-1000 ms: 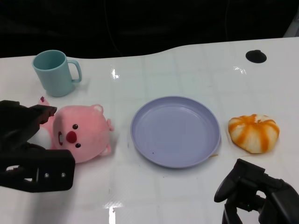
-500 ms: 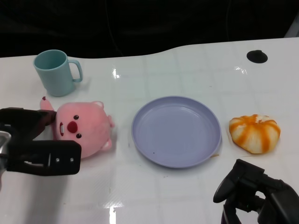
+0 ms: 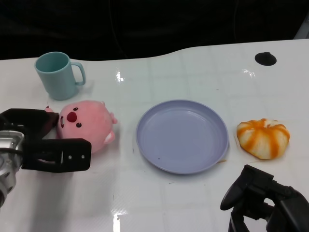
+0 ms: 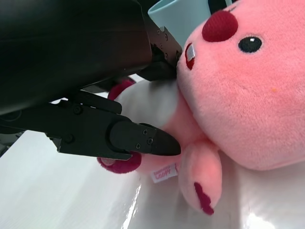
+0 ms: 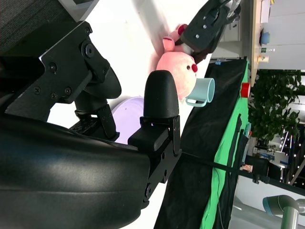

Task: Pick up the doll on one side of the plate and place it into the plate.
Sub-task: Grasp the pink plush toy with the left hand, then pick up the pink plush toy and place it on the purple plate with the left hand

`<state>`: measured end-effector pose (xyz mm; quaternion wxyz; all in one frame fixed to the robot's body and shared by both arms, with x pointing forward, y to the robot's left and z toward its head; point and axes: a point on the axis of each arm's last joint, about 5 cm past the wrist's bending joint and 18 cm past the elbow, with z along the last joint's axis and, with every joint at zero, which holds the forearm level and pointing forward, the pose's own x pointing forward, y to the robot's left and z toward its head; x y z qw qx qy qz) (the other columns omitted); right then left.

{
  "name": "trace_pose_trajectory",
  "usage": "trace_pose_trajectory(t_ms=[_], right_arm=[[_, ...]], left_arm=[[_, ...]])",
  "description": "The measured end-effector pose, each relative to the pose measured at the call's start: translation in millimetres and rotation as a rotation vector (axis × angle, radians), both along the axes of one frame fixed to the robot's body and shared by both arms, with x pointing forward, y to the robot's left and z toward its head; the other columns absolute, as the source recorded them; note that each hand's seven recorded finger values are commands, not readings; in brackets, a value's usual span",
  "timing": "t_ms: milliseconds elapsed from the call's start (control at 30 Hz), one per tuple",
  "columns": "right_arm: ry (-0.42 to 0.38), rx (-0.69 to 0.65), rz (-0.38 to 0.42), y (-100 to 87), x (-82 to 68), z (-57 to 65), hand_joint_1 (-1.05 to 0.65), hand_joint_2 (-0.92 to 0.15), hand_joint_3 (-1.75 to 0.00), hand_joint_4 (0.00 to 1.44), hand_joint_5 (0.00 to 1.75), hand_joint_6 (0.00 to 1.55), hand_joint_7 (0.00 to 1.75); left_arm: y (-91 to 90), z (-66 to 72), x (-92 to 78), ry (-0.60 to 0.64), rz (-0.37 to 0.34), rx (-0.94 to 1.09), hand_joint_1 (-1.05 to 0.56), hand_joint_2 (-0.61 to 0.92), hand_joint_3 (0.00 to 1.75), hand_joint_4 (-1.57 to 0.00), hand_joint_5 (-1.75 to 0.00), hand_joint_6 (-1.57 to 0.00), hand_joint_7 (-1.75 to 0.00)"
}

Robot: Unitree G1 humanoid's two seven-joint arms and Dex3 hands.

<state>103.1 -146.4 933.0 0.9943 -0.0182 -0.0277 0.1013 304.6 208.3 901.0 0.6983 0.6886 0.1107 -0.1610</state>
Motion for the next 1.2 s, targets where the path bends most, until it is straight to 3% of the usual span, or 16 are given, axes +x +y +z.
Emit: trace_pose_trajectory(t_ms=[100,133,167,200,267,333,400,467,500,633,733,967,1200], right_arm=[[0.0,0.0,0.0,0.0,0.0,0.0,0.08,-0.43,-1.39,0.72,1.75,0.59,1.55],[0.0,0.0,0.0,0.0,-0.1,0.0,0.08,-0.43,-1.39,0.72,1.75,0.59,1.55],[0.0,0.0,0.0,0.0,-0.1,0.0,0.08,-0.43,-1.39,0.72,1.75,0.59,1.55],[0.0,0.0,0.0,0.0,-0.1,0.0,0.08,-0.42,-1.39,0.72,1.75,0.59,1.55],[0.001,0.0,0.0,-0.1,-0.1,-0.1,0.08,-0.42,-1.39,0.72,1.75,0.59,1.55],[0.001,0.001,0.0,-0.1,-0.2,-0.1,0.08,-0.42,-1.39,0.72,1.75,0.59,1.55],[0.001,0.002,0.0,-0.2,-0.2,-0.1,0.09,-0.42,-1.39,0.72,1.75,0.6,1.55],[0.0,0.002,0.0,-0.3,-0.2,-0.1,0.08,-0.42,-1.39,0.72,1.75,0.6,1.55],[0.0,0.001,-0.001,-0.4,-0.3,-0.1,0.08,-0.42,-1.39,0.72,1.75,0.6,1.55],[0.0,0.0,-0.001,-0.5,-0.3,-0.1,0.08,-0.42,-1.39,0.72,1.75,0.6,1.55],[0.0,0.0,-0.001,-0.5,-0.3,-0.2,0.08,-0.43,-1.39,0.72,1.75,0.59,1.54],[-0.001,-0.003,-0.001,-0.4,-0.1,0.0,0.07,-0.43,-1.38,0.72,1.75,0.6,1.55],[-0.002,-0.001,0.002,0.0,0.3,0.0,0.08,-0.43,-1.39,0.73,1.75,0.6,1.55]], left_arm=[[1.6,-5.0,-1.7,-0.04,-0.017,-0.021,-0.29,0.92,0.09,-0.8,-1.25,-1.14,-0.18],[2.3,-6.7,-2.4,-0.052,-0.019,-0.033,-0.28,0.92,0.08,-0.78,-1.4,-1.17,-0.19],[3.0,-8.5,-3.3,-0.068,-0.022,-0.041,-0.26,0.92,0.1,-0.77,-1.57,-1.11,-0.44],[3.5,-10.2,-4.3,-0.083,-0.025,-0.047,-0.24,0.92,0.15,-0.78,-1.67,-0.91,-0.92],[4.0,-13.3,-6.1,-0.112,-0.027,-0.069,-0.23,0.92,0.26,-0.76,-1.73,-0.72,-1.33],[4.3,-15.3,-7.3,-0.121,-0.023,-0.087,-0.24,0.92,0.29,-0.71,-1.74,-0.63,-1.36],[5.0,-16.8,-8.2,-0.132,-0.013,-0.106,-0.23,0.92,0.24,-0.72,-1.75,-0.64,-1.39],[5.8,-20.5,-11.2,-0.157,0.016,-0.157,-0.21,0.92,0.26,-0.8,-1.75,-0.62,-1.67],[5.6,-23.0,-13.0,-0.171,0.042,-0.201,-0.21,0.92,0.28,-0.82,-1.75,-0.63,-1.71],[4.9,-28.0,-16.9,-0.198,0.15,-0.352,-0.2,0.81,0.59,-0.87,-1.75,-0.68,-1.74],[2.4,-26.0,-16.0,-0.211,0.168,-0.378,-0.2,0.7,0.81,-0.89,-1.75,-0.69,-1.75],[-4.5,-16.0,-20.6,-0.26,0.078,-0.366,-0.19,0.64,0.85,-0.88,-1.75,-0.69,-1.75],[-14.8,9.3,-25.2,-0.309,0.012,-0.391,-0.18,0.57,0.95,-0.88,-1.75,-0.67,-1.75]])
